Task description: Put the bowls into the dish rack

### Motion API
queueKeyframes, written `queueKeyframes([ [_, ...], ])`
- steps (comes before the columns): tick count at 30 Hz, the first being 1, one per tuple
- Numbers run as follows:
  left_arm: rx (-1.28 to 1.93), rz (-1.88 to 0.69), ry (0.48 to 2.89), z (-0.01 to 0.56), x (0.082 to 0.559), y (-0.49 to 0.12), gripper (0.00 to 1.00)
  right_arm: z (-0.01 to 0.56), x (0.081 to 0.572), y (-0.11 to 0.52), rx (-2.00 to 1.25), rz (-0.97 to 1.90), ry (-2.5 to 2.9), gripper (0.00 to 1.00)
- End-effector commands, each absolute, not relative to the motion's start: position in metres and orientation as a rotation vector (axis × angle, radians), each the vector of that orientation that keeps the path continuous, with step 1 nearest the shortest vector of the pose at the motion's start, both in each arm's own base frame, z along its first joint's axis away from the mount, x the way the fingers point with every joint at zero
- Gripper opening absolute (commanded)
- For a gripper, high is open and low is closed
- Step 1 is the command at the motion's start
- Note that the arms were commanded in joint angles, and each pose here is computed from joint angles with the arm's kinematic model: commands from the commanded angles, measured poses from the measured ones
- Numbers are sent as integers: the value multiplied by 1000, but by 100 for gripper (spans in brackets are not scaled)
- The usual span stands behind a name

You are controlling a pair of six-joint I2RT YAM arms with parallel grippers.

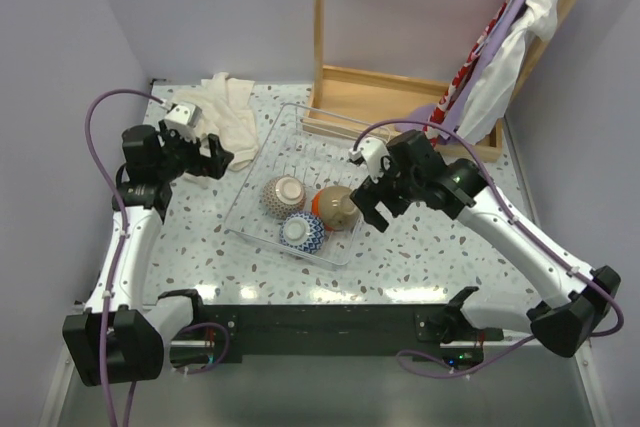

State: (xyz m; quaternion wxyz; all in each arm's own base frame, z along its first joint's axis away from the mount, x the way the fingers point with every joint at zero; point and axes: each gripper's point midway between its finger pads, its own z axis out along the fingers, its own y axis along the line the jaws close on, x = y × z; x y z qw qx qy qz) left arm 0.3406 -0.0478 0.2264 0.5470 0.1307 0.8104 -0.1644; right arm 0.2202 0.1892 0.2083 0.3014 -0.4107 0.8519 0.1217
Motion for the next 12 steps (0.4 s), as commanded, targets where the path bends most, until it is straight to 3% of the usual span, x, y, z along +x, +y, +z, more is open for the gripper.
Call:
queueKeyframes([
  [1,213,-212,1920,220,356,-20,100,205,237,156,-742,141,2299,99],
  [12,165,-165,1953,201,376,-8,100,204,223,99,-558,-17,2307,99],
])
